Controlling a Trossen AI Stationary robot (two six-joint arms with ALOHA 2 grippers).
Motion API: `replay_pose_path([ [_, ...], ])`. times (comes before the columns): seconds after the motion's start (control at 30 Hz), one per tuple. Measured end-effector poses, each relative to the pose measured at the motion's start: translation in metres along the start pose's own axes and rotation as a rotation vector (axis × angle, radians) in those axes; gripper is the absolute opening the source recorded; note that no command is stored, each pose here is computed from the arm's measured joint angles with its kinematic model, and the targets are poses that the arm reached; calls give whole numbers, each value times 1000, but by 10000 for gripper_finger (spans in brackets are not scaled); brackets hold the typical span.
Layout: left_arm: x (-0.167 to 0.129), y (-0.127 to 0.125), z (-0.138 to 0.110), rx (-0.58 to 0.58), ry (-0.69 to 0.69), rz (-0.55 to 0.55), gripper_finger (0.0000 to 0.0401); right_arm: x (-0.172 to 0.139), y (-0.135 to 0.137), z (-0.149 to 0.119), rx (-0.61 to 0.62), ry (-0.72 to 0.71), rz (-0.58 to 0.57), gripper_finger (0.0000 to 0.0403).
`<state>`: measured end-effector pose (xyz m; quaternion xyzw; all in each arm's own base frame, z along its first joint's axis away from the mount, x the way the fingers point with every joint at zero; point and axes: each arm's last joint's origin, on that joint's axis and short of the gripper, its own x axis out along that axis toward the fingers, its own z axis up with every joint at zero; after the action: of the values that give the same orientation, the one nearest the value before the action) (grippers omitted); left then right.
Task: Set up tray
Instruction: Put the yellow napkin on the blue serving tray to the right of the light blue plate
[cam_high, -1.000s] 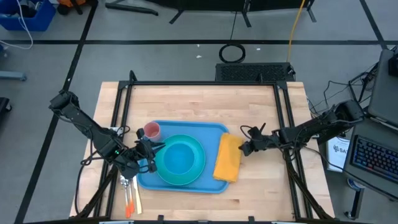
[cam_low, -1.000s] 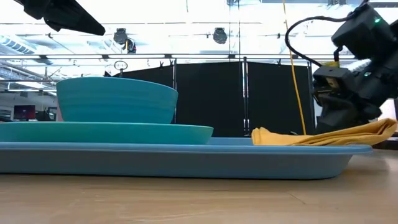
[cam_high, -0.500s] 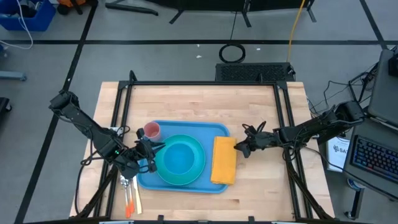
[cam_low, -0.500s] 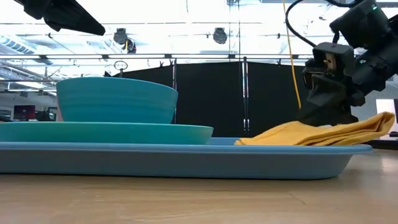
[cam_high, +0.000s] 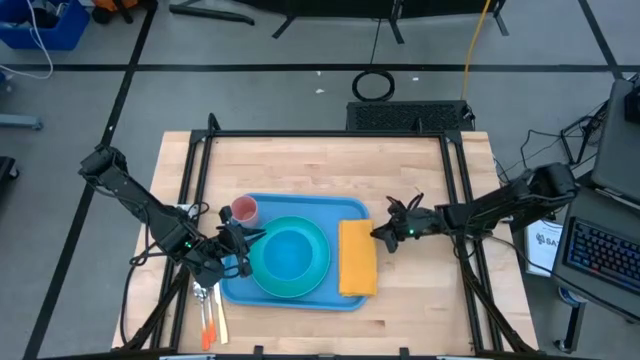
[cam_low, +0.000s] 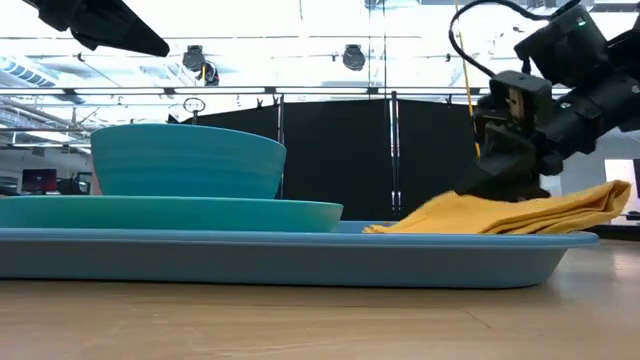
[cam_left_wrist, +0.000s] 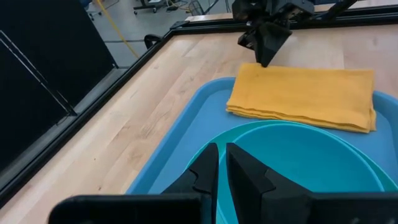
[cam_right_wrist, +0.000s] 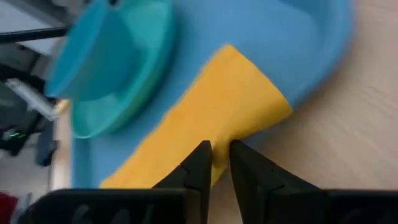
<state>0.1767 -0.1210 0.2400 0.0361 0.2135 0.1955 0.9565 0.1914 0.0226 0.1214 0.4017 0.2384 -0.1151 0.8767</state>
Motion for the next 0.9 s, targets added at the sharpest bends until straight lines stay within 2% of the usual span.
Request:
replay_pose_path([
  [0.13,0,0,0,0,0,0,37,6,1,5,-35,-50,38,35],
  [0.33,0,0,0,0,1,0,37,7,2,5,-38,-25,74,23],
  [0.57,0,0,0,2,1,0,37,-2,17,13,-170,-138,181,9],
  [0.67,0,0,0,2,2,0,37,-5,21,17,-184,-170,214,8],
  [0.77,0,0,0,0,2,0,37,-4,20,15,-171,-155,200,12],
  [0.9,0,0,0,0,2,0,37,-2,11,10,-138,-100,107,22],
])
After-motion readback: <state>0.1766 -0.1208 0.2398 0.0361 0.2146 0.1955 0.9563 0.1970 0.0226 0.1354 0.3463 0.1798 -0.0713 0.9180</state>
